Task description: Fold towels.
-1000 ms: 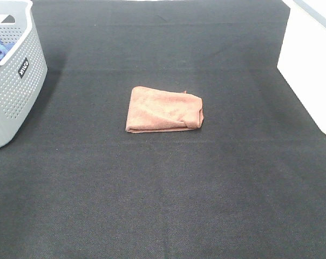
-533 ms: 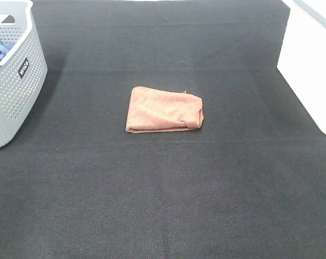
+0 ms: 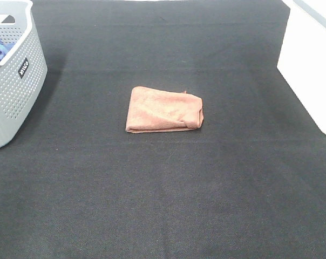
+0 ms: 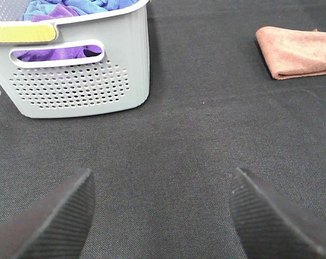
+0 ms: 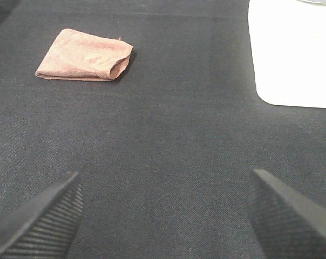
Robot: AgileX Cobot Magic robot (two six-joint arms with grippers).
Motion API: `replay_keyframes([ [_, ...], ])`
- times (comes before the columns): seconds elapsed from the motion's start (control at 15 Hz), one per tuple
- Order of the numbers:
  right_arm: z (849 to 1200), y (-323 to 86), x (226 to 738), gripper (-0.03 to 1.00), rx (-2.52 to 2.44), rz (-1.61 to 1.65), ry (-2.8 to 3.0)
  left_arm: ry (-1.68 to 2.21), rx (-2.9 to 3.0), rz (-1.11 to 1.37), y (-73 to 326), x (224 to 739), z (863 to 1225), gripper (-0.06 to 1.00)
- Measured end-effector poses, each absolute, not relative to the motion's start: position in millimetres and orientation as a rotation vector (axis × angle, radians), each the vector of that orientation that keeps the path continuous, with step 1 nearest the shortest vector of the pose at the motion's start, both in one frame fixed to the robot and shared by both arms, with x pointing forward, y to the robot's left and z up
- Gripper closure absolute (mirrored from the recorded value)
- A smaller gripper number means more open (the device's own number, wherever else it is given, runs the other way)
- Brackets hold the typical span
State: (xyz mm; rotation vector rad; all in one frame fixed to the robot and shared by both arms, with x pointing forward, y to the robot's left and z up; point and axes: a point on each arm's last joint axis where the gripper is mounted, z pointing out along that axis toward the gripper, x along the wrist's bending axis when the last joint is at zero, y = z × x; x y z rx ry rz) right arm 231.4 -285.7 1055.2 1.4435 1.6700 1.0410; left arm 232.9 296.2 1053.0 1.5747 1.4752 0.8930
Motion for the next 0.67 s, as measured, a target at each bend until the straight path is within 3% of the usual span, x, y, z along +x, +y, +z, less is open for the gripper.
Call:
replay_keyframes([
  [0.67,1055.2,-285.7,231.4,0.18,1.443,1.041,1.670,1.475,1.575,0.893,296.2,232.9,1053.0,0.27],
])
